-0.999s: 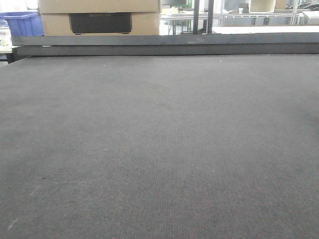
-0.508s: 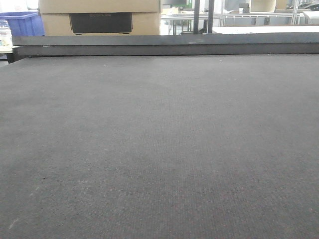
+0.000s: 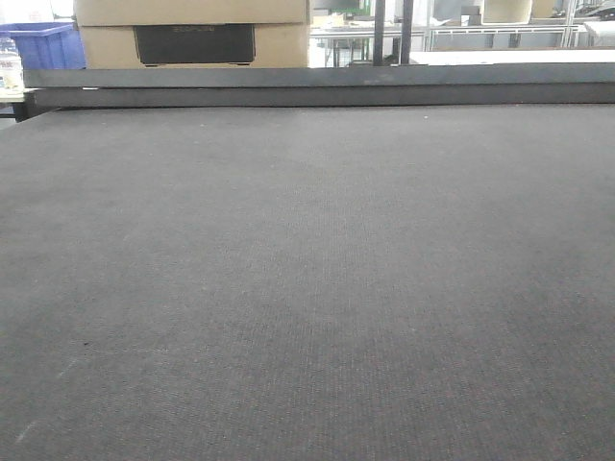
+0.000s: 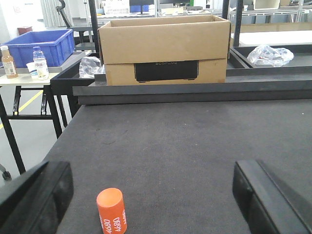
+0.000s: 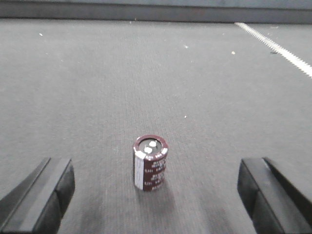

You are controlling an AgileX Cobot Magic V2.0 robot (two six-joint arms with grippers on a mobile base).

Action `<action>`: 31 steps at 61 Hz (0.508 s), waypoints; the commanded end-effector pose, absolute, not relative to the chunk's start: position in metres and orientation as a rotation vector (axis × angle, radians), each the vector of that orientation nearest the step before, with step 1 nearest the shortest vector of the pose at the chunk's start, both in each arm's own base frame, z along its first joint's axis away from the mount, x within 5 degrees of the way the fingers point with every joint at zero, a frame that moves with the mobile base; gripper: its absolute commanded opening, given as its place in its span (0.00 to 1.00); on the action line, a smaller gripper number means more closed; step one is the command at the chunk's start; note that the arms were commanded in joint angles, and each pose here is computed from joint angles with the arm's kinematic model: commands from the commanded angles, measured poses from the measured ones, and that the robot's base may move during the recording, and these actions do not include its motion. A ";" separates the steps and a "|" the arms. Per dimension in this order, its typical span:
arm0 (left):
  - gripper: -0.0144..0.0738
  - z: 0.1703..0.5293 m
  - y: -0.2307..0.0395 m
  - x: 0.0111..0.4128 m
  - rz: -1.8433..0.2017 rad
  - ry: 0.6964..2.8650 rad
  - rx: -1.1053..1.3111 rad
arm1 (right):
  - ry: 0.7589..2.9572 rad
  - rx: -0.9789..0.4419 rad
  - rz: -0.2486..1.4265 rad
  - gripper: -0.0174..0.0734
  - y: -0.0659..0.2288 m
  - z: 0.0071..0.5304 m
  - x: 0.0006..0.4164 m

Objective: Place cylindrical capacitor in blue bin on shelf
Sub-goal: 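Lower right gripper over brown capacitor and left gripper toward orange cylinder, then close right gripper on the brown capacitor and lift it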

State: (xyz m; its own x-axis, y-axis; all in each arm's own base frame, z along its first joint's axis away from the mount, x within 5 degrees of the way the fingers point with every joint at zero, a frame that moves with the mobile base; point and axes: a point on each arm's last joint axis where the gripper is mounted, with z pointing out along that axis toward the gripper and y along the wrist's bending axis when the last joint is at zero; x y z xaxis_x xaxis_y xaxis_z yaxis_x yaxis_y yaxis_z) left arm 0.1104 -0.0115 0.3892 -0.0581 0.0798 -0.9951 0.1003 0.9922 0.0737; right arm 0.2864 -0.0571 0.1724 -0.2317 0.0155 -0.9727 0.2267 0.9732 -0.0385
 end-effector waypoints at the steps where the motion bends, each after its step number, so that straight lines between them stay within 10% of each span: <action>1: 0.81 0.393 -0.012 0.110 -0.024 1.601 0.145 | 1.736 0.212 -0.219 0.82 -0.063 0.171 0.297; 31: 0.81 0.393 -0.012 0.110 -0.024 1.601 0.145 | 1.751 0.275 -0.237 0.82 -0.077 0.135 0.349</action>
